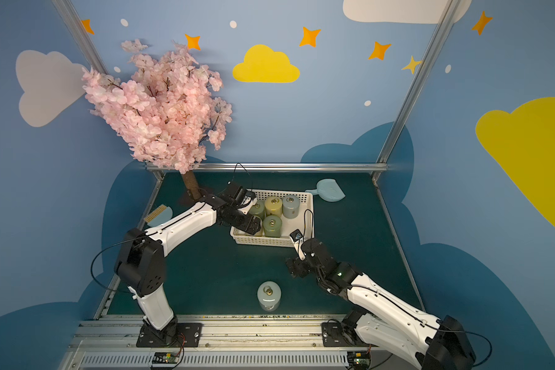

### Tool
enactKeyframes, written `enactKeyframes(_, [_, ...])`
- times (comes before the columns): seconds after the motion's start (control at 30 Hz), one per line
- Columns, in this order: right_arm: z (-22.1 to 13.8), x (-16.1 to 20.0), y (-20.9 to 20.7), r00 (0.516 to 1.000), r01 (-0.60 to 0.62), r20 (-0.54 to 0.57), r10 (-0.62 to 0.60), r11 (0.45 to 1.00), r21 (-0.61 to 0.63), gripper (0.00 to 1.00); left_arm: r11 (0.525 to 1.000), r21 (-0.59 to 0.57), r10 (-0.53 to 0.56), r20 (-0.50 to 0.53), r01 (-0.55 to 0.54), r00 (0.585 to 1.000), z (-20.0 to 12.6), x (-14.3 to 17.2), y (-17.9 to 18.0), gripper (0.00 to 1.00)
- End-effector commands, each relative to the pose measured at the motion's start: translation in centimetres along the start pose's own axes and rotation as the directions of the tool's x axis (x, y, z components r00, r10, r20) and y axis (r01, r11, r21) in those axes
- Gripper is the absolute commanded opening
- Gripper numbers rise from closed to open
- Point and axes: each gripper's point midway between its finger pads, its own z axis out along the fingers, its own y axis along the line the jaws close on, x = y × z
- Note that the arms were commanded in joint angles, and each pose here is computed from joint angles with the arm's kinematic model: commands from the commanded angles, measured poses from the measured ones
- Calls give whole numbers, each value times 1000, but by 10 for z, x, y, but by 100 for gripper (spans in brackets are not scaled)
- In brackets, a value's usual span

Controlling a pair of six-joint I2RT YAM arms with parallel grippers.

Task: Take the tea canister out of the basket
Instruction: Pick up the tea canister from the basket.

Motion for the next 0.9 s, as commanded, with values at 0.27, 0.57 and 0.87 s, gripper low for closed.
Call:
enactKeyframes(0.27, [4, -1, -2, 1000, -1, 7, 1, 1000, 4, 99, 997, -56, 52, -58, -55, 997, 18, -4, 5, 100])
enactKeyframes(0.57, [5, -1, -1, 1000, -1, 6, 1, 1000, 4, 98, 996, -64, 61, -90, -67, 994, 30, -3, 8, 98])
enactKeyframes(0.87, [6, -1, -1, 1000, -3, 1, 3, 1000, 3, 98, 995, -71, 65, -109, -73, 992, 39, -3, 10, 95])
